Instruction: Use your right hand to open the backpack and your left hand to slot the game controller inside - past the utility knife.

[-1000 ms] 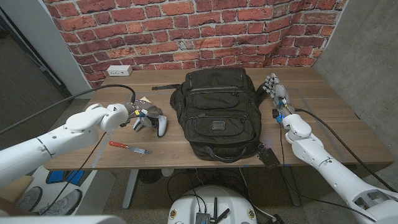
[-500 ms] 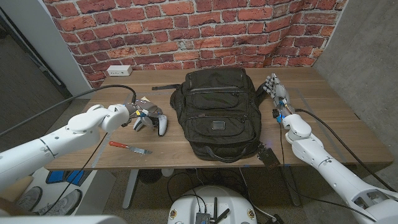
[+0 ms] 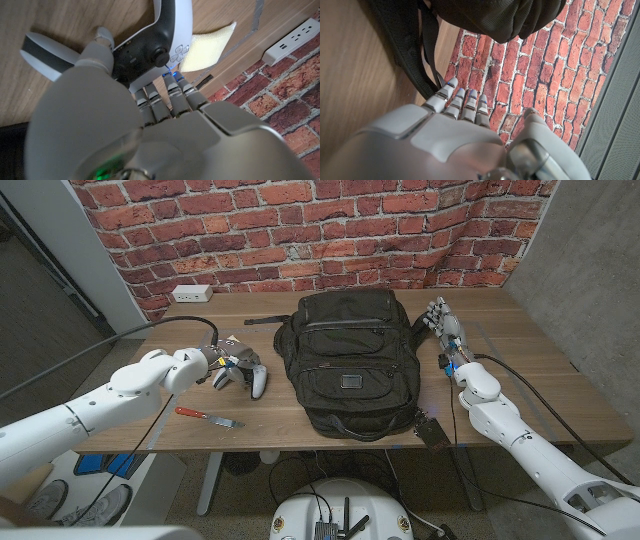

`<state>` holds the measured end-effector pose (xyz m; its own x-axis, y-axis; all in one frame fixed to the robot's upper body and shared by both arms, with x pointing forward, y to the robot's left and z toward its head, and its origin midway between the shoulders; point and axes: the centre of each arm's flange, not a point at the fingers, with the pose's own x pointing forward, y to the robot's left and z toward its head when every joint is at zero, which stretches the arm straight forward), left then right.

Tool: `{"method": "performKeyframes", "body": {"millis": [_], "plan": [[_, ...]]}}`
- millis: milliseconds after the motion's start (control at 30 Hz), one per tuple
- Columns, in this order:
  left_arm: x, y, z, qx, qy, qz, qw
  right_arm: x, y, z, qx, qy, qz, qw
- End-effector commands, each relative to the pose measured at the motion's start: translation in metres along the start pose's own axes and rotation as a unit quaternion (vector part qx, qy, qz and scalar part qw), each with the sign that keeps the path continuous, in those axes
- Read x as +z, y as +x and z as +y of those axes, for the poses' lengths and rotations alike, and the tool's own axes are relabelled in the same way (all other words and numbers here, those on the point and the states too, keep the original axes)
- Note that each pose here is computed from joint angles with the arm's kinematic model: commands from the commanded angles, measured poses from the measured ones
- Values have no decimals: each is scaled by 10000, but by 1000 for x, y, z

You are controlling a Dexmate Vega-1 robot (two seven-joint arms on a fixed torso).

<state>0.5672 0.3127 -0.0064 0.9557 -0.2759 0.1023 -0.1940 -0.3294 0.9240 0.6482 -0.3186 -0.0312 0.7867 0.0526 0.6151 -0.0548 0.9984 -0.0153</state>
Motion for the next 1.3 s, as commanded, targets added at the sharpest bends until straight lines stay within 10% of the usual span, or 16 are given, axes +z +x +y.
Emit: {"method": "performKeyframes", "body": {"millis": [33,1300], "plan": [[1,-2,10,167,87,27,9998,0,2,0,16,17,-29,10000],[7,-33,35,326,161,193,9992,30,-27,-1,294,-481,-331,9979]]}}
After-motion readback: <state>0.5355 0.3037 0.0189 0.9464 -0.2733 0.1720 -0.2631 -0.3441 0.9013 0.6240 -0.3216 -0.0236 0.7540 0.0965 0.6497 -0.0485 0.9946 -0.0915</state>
